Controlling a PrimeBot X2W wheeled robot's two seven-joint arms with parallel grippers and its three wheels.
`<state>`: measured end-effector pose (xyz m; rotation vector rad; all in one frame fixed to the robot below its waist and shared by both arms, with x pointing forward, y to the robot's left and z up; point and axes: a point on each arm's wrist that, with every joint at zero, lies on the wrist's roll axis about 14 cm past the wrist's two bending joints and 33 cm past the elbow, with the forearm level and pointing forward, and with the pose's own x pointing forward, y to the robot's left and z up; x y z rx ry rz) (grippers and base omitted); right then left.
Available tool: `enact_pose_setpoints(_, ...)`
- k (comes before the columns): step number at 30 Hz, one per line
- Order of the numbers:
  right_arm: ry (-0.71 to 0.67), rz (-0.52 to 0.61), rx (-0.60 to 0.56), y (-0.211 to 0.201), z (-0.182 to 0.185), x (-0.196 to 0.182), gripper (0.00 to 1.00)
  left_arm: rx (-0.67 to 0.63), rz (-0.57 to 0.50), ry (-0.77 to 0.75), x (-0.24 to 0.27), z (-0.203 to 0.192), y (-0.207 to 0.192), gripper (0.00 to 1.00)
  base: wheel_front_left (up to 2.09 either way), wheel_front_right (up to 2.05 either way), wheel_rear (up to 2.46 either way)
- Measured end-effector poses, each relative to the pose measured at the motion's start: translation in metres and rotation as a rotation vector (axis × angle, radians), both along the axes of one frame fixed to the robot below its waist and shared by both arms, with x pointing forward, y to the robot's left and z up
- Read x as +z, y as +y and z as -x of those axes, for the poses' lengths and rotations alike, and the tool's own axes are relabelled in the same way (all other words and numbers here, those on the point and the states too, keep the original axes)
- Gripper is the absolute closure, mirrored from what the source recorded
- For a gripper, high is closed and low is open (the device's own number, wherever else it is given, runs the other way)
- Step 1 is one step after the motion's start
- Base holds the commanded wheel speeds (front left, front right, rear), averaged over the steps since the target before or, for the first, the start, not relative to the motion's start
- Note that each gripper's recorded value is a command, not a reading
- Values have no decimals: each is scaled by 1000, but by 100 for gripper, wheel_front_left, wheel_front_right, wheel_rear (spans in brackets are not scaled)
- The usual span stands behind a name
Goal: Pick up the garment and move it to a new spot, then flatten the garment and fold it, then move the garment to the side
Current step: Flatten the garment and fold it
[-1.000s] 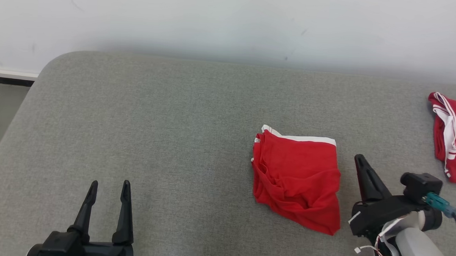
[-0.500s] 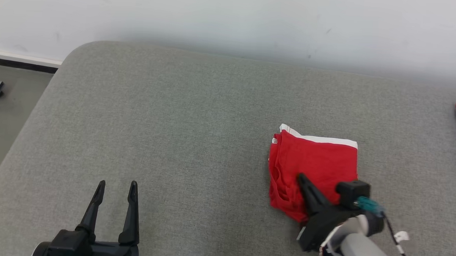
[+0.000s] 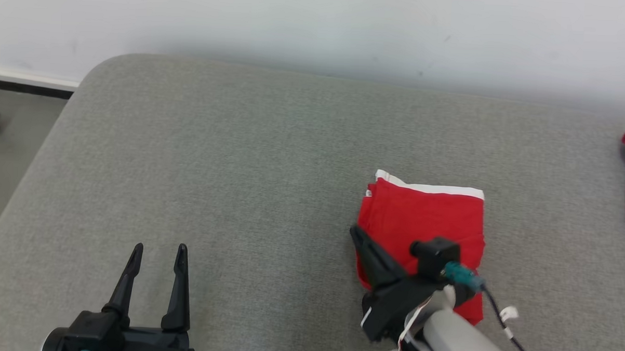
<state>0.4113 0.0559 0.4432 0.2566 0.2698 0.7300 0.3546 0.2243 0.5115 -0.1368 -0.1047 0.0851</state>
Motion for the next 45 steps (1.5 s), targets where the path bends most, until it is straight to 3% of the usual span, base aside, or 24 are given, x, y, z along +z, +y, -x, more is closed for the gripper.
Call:
enact_pose_setpoints(5, -144, -85, -86, -25, -26, 53, 100, -33, -2, -7, 2, -7, -9, 0, 0, 0, 0)
enact_pose_setpoints(10, -275, -81, -237, -92, -36, 85, 100, -84, -10, -18, 5, -17, -22, 0, 0, 0, 0)
enact_pose_setpoints(19, -321, -44, -480, -187, -16, 91, 100, -151, -19, -41, 11, -26, -42, 0, 0, 0, 0)
enact_pose_setpoints(29, -293, -20, -632, -232, 32, 76, 100, -204, -53, -20, 5, -17, -56, 0, 0, 0, 0)
enact_pose_setpoints(30, -293, -20, -641, -234, 35, 75, 92, -207, -54, -19, 5, -15, -57, 0, 0, 0, 0)
enact_pose_setpoints(31, -295, -19, -646, -236, 38, 76, 66, -208, -57, -18, 4, -13, -58, 0, 0, 0, 0)
enact_pose_setpoints(32, -296, -21, -652, -237, 41, 76, 51, -208, -56, -16, 4, -12, -58, 0, 0, 0, 0)
enact_pose_setpoints(33, -297, -20, -656, -238, 43, 76, 6, -204, -56, -13, 3, -10, -57, 0, 0, 0, 0)
enact_pose_setpoints(34, -297, -13, -661, -240, 45, 75, 0, -202, -56, -14, 3, -9, -56, 0, 0, 0, 0)
enact_pose_setpoints(45, -284, 25, -687, -247, 57, 67, 0, -145, -61, -13, 3, 3, -36, 0, 0, 0, 0)
